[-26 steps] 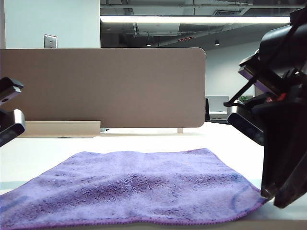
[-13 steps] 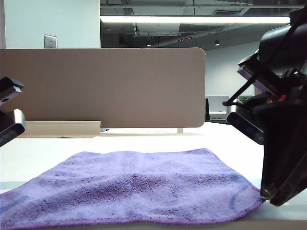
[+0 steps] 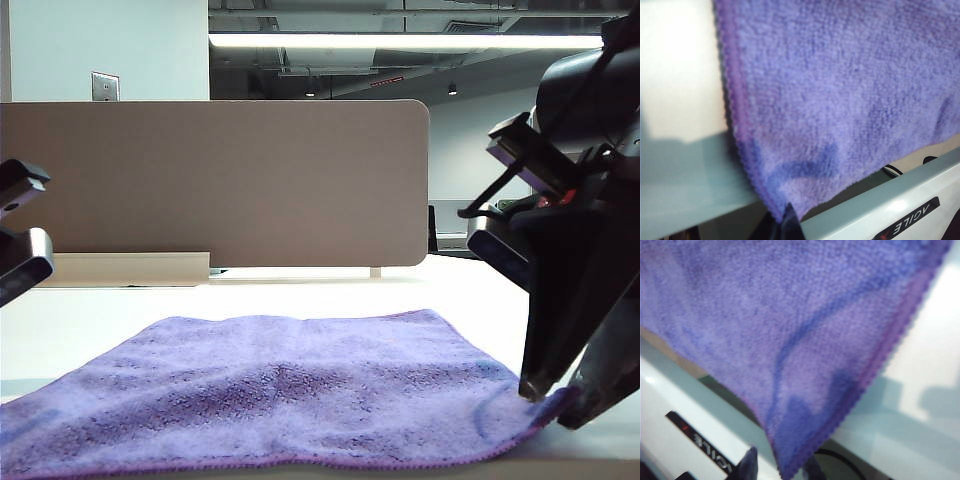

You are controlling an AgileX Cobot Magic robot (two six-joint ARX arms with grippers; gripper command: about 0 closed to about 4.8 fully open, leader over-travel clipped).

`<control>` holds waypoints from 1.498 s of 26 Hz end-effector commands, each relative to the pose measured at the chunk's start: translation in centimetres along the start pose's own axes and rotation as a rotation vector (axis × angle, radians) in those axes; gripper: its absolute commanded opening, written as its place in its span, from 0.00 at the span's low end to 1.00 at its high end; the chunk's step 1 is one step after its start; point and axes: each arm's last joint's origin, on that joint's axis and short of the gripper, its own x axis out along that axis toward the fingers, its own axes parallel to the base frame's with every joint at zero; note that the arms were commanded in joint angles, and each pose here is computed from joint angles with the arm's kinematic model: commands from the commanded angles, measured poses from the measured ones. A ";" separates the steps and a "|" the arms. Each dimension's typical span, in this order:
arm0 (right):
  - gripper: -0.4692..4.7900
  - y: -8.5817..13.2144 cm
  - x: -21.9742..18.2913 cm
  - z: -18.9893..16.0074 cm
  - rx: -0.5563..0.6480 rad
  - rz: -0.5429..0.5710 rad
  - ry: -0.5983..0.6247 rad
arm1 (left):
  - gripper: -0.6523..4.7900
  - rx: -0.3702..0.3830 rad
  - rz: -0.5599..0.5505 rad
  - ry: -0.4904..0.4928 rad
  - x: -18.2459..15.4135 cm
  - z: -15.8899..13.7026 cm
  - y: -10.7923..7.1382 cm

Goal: Fold the bottom of the cloth upward, then fold it vertically to form a square shape.

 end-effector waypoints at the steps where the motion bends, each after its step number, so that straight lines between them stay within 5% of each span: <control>1: 0.32 -0.1 0.0 0.1 0.002 -0.033 -0.014 | 0.14 0.001 -0.004 0.002 0.0 0.0 0.0; 13: 0.09 -0.1 0.0 0.1 0.001 -0.030 -0.013 | 0.14 0.001 -0.006 0.002 0.0 0.0 0.0; 28: 0.09 0.5 -0.4 0.2 -0.022 0.069 -0.016 | 0.14 0.016 -0.132 0.023 -0.4 0.3 -0.8; 39: 0.09 1.3 -1.5 0.3 -0.048 0.108 -0.107 | 0.14 0.069 -0.198 -0.116 -3.6 3.0 -4.2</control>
